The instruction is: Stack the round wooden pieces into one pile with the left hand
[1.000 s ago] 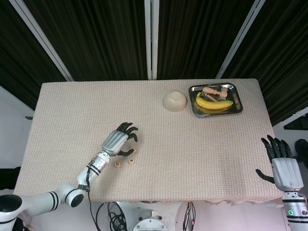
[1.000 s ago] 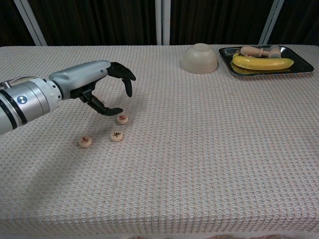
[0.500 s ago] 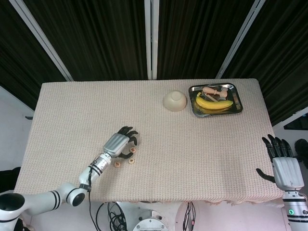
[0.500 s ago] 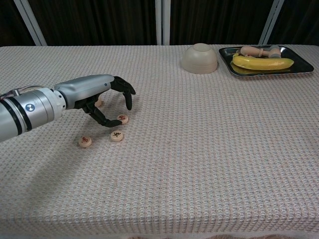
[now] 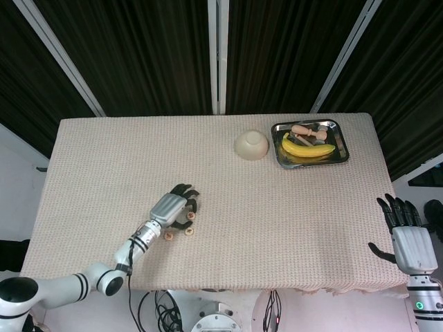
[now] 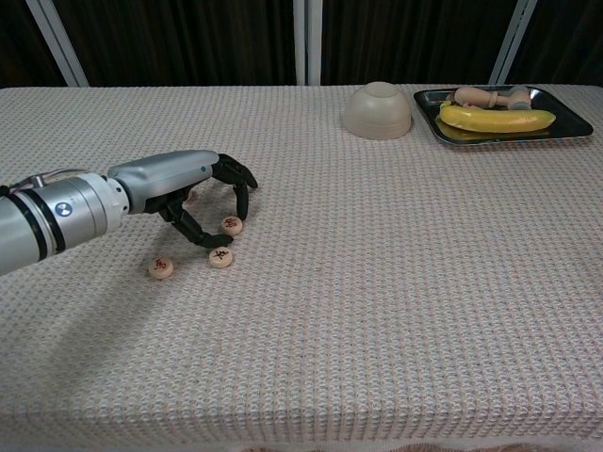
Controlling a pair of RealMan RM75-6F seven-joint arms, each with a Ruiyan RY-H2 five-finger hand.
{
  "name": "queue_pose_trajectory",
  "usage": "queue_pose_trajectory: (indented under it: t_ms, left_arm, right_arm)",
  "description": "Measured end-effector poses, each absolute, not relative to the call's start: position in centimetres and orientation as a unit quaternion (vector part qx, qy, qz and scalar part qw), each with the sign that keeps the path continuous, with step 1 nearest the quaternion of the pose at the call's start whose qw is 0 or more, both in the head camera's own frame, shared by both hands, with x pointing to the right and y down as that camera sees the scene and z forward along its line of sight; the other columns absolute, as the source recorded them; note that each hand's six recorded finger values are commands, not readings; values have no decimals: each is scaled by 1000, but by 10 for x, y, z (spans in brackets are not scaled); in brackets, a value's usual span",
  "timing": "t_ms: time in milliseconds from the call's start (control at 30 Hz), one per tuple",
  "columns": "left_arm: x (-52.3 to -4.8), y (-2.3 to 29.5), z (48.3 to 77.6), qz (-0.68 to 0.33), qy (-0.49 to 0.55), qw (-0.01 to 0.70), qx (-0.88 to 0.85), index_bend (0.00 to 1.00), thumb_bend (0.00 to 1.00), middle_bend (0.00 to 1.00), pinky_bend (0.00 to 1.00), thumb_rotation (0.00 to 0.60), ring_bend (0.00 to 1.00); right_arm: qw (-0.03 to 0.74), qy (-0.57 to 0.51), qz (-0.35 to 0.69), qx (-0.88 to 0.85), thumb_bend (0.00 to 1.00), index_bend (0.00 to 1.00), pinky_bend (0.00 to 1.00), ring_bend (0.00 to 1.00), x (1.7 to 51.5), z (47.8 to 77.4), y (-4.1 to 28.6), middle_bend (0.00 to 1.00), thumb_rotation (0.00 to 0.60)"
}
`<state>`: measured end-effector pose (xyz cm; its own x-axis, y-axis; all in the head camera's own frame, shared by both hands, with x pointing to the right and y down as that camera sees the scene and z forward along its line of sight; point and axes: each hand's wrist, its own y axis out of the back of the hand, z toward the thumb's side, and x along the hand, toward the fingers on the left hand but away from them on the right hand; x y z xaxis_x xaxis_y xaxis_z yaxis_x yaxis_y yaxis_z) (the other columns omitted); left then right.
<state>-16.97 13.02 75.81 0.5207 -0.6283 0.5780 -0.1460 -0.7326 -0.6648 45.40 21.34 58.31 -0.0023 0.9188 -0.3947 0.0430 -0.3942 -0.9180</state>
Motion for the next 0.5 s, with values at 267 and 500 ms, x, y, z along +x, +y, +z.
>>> queue_pose_trajectory:
  t_ms: [267, 500]
  left_arm:
    - [-169, 129, 759, -427, 239, 282, -825, 531, 279, 150, 0, 600, 0]
    - [-172, 127, 758, -426, 246, 277, -826, 559, 283, 155, 0, 600, 0]
  right_arm:
    - [375, -401, 584, -597, 85, 0, 0, 0, 455, 584, 214, 0, 600]
    - [375, -402, 584, -597, 84, 0, 0, 0, 456, 584, 214, 0, 600]
